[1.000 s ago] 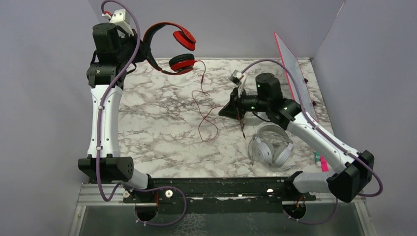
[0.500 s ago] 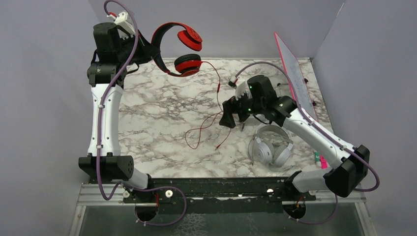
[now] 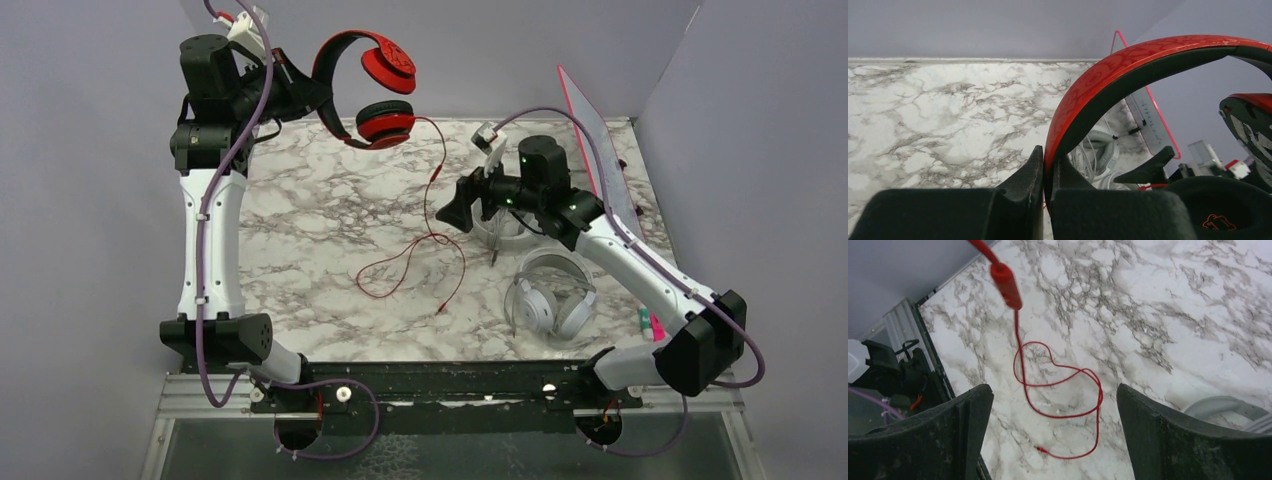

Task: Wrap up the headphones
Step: Wrap the headphones cable around the headphones.

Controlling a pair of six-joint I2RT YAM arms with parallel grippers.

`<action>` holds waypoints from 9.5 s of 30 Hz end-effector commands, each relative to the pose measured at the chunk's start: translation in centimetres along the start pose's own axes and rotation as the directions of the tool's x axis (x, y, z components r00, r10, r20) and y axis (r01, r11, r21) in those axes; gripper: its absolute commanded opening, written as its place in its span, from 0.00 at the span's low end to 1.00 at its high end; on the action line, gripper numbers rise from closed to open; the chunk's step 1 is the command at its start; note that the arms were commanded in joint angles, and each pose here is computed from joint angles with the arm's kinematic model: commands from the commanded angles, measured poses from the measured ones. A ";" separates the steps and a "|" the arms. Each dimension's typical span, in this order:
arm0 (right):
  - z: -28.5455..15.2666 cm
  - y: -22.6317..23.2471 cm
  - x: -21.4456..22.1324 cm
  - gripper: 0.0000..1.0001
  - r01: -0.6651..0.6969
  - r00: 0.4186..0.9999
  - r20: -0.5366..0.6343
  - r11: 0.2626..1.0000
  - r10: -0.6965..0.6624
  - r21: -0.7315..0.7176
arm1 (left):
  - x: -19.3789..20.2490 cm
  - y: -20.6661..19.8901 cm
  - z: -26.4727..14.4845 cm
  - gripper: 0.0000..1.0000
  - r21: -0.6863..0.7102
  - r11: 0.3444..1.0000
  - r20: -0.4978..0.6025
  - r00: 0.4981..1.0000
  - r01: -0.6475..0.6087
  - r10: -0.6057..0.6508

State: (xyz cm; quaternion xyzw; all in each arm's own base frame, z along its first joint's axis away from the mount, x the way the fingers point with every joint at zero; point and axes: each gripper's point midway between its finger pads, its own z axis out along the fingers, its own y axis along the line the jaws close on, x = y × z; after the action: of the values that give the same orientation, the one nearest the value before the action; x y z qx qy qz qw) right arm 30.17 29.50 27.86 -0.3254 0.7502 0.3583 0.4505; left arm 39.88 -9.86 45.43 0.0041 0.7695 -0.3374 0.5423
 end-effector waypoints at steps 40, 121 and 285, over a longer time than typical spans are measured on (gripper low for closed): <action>7.0 2.8 4.7 0.72 0.235 0.906 0.421 0.881 -0.045 -0.411 | -5.8 -9.0 -1.3 0.00 0.331 0.940 0.104 0.987 0.080 -0.120; 0.7 0.0 -14.4 0.01 0.035 0.999 0.047 0.972 -0.024 -0.234 | 17.6 12.9 0.9 0.00 -0.781 0.471 -0.308 0.909 -0.411 0.282; 7.8 12.7 -4.3 0.01 -0.229 0.933 0.169 0.888 0.317 -0.399 | 1.4 1.8 7.1 0.00 -0.358 0.885 0.351 0.921 0.297 -0.167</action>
State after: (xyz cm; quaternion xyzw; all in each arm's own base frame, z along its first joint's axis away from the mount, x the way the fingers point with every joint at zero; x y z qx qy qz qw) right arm 24.72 43.27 31.28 -0.2759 0.6749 0.5814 0.3610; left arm 46.04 -11.07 34.51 -0.2082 0.7937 -0.0920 0.5641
